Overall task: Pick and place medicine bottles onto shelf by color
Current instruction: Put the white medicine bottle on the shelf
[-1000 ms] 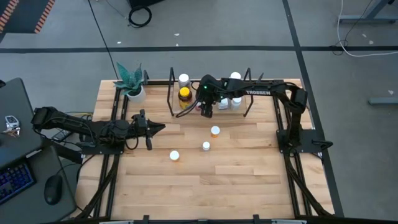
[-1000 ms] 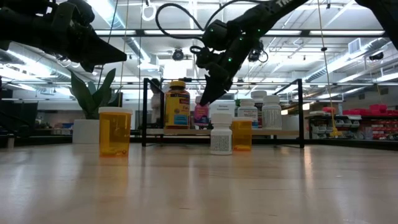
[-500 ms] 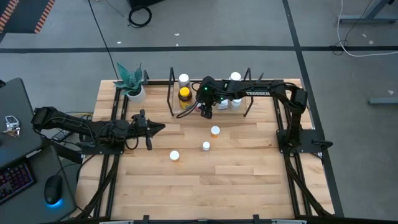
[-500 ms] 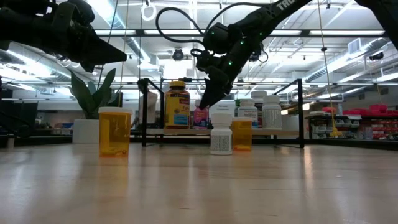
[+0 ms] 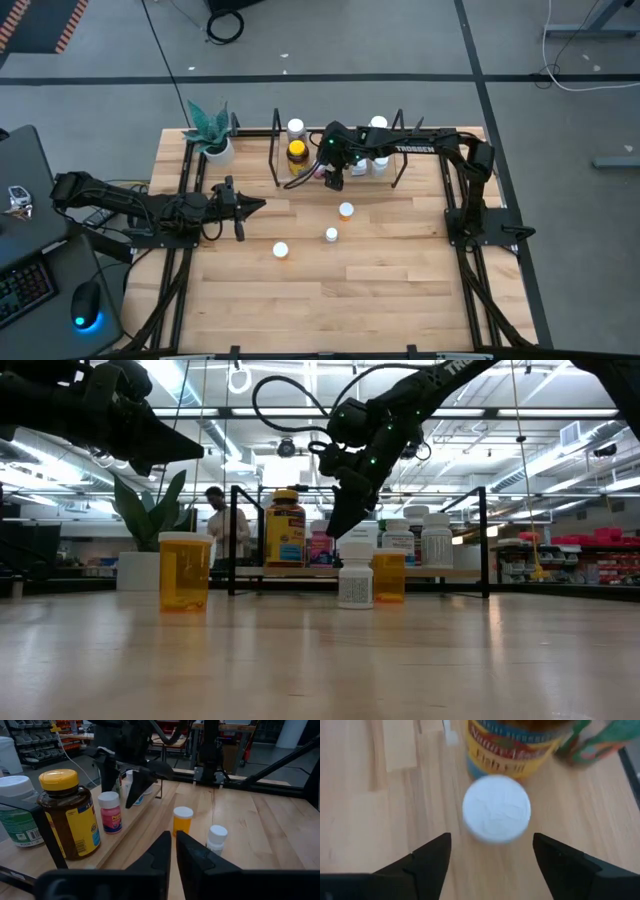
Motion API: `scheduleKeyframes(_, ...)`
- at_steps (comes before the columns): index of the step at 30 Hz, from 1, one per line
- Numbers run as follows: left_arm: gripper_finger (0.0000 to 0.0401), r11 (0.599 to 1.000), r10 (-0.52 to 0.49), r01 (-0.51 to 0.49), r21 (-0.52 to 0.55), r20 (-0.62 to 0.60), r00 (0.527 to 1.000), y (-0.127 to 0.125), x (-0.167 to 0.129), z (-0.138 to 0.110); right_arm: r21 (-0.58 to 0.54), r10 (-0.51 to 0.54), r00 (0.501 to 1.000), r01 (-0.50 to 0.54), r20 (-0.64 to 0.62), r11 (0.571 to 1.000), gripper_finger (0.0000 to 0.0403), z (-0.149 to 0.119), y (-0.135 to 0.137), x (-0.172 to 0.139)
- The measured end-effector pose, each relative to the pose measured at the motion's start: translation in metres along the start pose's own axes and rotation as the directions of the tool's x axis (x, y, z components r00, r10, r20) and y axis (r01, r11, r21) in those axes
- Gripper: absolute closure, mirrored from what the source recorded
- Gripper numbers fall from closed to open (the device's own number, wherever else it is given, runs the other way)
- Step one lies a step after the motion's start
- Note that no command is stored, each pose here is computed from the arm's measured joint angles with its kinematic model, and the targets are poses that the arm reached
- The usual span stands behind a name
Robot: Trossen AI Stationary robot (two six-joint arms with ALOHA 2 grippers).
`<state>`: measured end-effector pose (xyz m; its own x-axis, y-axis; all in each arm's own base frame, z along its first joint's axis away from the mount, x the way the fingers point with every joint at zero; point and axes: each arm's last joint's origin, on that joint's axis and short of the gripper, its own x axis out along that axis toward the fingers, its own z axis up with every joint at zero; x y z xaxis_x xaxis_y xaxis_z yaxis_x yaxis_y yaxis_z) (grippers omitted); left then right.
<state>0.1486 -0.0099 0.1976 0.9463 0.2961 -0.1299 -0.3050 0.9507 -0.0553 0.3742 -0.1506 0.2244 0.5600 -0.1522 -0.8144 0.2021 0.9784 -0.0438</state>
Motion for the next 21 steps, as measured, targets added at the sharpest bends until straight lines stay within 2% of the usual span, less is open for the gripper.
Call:
scheduleKeyframes(4, 0.0363, 1.0, 0.0, 0.0, 0.0, 0.0, 1.0, 0.0, 0.0, 0.0, 0.03, 0.015, 0.999, -0.013, -0.04, 0.999, 0.0096, 0.008, 0.006, -0.017)
scheduleKeyframes(7, 0.0366, 1.0, 0.0, 0.0, 0.001, 0.0, 1.0, 0.0, 0.0, 0.0, 0.019, 0.039, 0.998, -0.038, -0.053, 0.999, 0.0089, 0.013, 0.021, -0.027)
scheduleKeyframes(16, 0.0372, 1.0, 0.0, 0.0, 0.001, 0.0, 1.0, 0.0, 0.0, 0.0, -0.133, 0.216, 0.975, -0.221, -0.05, 0.966, 0.0092, 0.015, 0.107, -0.035)
scheduleKeyframes(21, 0.0364, 1.0, 0.0, 0.0, 0.0, 0.0, 1.0, 0.0, 0.0, 0.0, -0.134, 0.258, 0.964, -0.263, -0.059, 0.955, 0.0091, 0.009, 0.139, -0.033)
